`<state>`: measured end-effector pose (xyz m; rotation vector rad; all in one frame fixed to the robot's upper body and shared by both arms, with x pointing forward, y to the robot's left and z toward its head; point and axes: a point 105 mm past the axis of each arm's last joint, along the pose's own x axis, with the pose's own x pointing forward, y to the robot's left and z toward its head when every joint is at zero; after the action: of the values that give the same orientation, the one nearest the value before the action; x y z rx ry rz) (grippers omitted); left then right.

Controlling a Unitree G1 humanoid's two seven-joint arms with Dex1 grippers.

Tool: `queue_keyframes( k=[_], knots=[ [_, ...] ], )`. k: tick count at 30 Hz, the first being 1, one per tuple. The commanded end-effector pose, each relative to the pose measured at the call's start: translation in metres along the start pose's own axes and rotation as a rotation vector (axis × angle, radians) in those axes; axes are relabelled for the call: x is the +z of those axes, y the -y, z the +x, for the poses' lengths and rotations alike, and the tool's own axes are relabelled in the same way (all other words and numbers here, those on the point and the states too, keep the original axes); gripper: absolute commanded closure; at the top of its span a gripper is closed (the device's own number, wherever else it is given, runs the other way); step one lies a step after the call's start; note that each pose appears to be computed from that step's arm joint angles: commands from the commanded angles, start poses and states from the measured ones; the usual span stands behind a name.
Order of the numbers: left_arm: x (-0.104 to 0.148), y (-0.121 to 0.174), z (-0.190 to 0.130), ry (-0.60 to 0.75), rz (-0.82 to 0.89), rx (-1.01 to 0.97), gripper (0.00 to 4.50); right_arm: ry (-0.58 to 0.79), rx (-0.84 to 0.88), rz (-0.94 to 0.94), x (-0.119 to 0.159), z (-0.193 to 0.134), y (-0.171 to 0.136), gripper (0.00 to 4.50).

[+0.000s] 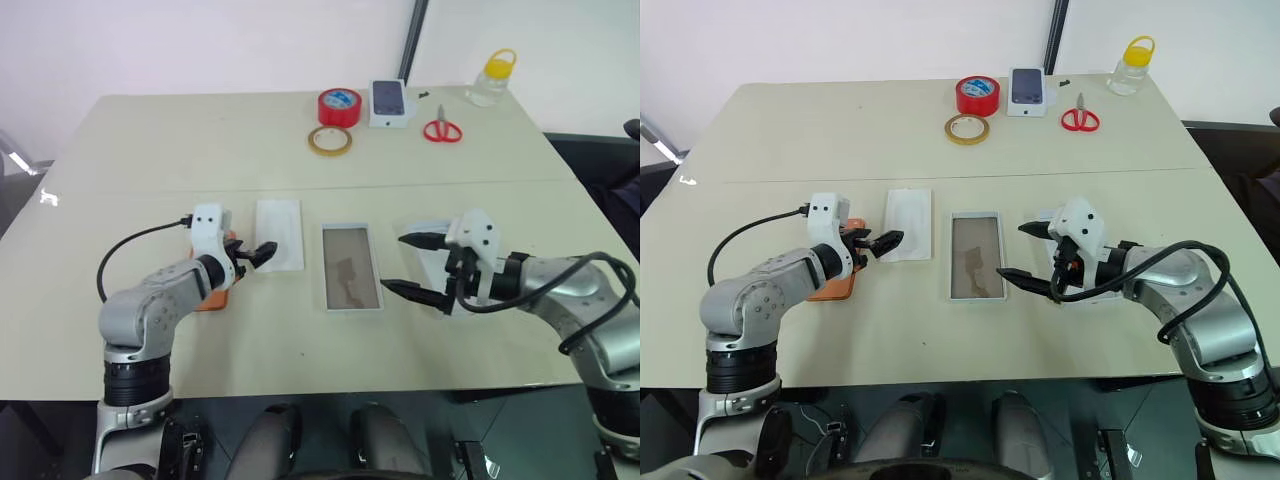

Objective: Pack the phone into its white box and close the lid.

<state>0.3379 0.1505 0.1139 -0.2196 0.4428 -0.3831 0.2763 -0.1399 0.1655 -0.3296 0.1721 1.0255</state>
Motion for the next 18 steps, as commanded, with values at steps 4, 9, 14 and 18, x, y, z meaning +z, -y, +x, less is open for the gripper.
queue_keyframes(
  k=[4,9,14,18],
  knots=[
    [-0.005,-0.001,0.0,-0.057,-0.035,0.026,0.05,0.043,0.047,-0.038,0.012,0.011,-0.014,0.01],
    [-0.006,0.01,0.0,-0.049,-0.129,-0.016,1.41,0.047,0.089,-0.042,0.007,0.023,-0.026,0.0],
    [-0.008,0.008,-0.002,-0.043,-0.199,-0.003,3.93,0.046,0.11,-0.054,0.007,0.031,-0.032,0.0],
    [-0.007,-0.002,-0.004,-0.015,-0.273,0.036,4.47,-0.032,0.144,-0.138,-0.003,0.038,-0.036,0.0]
  ],
)
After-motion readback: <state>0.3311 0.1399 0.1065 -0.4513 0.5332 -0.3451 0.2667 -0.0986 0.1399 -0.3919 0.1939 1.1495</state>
